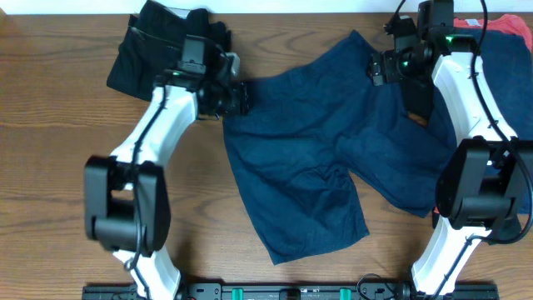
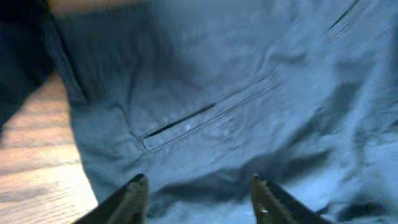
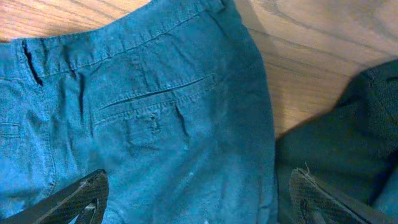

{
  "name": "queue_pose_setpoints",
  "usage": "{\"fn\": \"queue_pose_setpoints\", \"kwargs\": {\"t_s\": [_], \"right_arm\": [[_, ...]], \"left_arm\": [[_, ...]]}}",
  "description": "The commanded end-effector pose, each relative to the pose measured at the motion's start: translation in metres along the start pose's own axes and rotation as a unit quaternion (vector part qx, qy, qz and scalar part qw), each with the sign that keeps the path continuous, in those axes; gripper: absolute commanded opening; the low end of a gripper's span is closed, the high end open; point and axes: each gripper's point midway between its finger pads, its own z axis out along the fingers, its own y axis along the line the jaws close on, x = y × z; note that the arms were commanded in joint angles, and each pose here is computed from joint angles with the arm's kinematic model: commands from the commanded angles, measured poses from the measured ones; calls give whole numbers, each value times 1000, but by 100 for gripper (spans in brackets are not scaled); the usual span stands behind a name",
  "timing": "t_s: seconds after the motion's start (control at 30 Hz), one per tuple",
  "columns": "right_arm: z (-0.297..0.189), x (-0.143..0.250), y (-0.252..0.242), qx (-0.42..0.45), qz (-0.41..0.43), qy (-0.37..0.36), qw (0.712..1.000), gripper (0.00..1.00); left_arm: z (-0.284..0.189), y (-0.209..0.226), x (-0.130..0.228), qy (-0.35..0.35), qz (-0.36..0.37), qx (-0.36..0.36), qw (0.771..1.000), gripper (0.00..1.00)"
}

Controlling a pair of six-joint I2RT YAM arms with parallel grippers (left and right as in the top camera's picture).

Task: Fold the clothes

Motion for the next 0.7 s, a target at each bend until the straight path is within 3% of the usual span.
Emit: {"fn": "queue_pose_setpoints", "kwargs": {"t_s": [0.0,0.17,0.4,0.67], "right_arm": [[-6,-8,6,-11,-11,-13,1000,91],[-6,-7,6,-11,-10,-12,1000,91],[-6,-6,8,-12,-11,-9,1000,91],[-6,-6,8,-12,-11,-9,1000,91]], "left_arm": [[27,15,21,43,-1,-36,998,50],[48,25,35,73,-5,-54,996,43],[53,45,28,56,2,-103,993,42],[76,58,31,62,-1,-106,992,42]]}}
